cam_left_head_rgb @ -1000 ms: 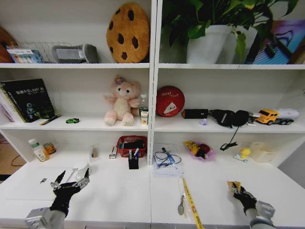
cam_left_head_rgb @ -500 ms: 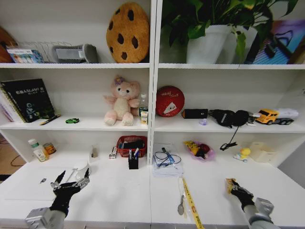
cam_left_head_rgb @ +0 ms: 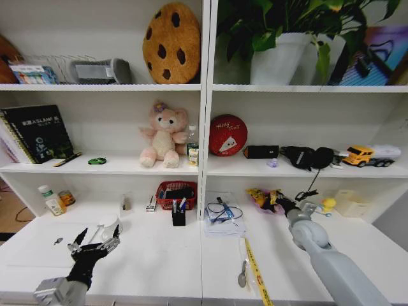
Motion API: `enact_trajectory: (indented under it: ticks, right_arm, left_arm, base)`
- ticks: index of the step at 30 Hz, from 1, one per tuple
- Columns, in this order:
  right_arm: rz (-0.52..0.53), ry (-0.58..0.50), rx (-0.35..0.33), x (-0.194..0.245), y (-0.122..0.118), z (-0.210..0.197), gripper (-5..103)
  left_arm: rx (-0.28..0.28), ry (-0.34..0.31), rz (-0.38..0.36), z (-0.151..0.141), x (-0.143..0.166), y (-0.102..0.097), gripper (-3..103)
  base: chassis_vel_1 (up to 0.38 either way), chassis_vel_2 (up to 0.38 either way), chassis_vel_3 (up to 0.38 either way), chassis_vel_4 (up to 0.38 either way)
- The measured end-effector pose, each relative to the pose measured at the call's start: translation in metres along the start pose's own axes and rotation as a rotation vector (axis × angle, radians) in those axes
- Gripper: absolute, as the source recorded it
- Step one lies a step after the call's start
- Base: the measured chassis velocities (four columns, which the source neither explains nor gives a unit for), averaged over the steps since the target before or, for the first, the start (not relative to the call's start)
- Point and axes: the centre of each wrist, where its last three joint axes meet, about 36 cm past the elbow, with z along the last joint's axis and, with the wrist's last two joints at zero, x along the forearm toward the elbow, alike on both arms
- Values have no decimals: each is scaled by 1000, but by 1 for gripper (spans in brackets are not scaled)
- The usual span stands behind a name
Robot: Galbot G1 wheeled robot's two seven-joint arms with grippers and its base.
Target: Organize the objects on the table.
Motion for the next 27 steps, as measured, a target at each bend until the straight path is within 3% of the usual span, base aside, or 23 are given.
enact_trajectory:
  ticks: [4, 14, 16, 18, 20, 24, 27]
  right_arm:
    - [16, -16, 57, -20, -4, 15, 0]
    - [35, -14, 51, -29, -9, 23, 0]
    - [43, -11, 49, -26, -15, 25, 16]
    - [44, -12, 48, -24, -17, 25, 16]
    - [35, -20, 48, 0, -22, 26, 32]
    - [12, -42, 85, 30, -22, 32, 43]
    - [-21, -56, 131, 80, -15, 45, 54]
  left_arm:
    - [0, 0, 0, 0, 0, 0, 100]
    - [0, 0, 0, 0, 0, 0, 100]
    - [0, 0, 0, 0, 0, 0, 100]
    - [0, 0, 0, 0, 0, 0, 100]
    - [0, 0, 0, 0, 0, 0, 100]
    - [0, 0, 0, 0, 0, 0, 100]
    - [0, 0, 0, 0, 0, 0, 100]
  base:
    - [0, 0, 0, 0]
    - [0, 0, 0, 0]
    - [0, 0, 0, 0]
    - [0, 0, 0, 0]
    - [0, 0, 0, 0]
    - [0, 0, 0, 0]
    - [0, 0, 0, 0]
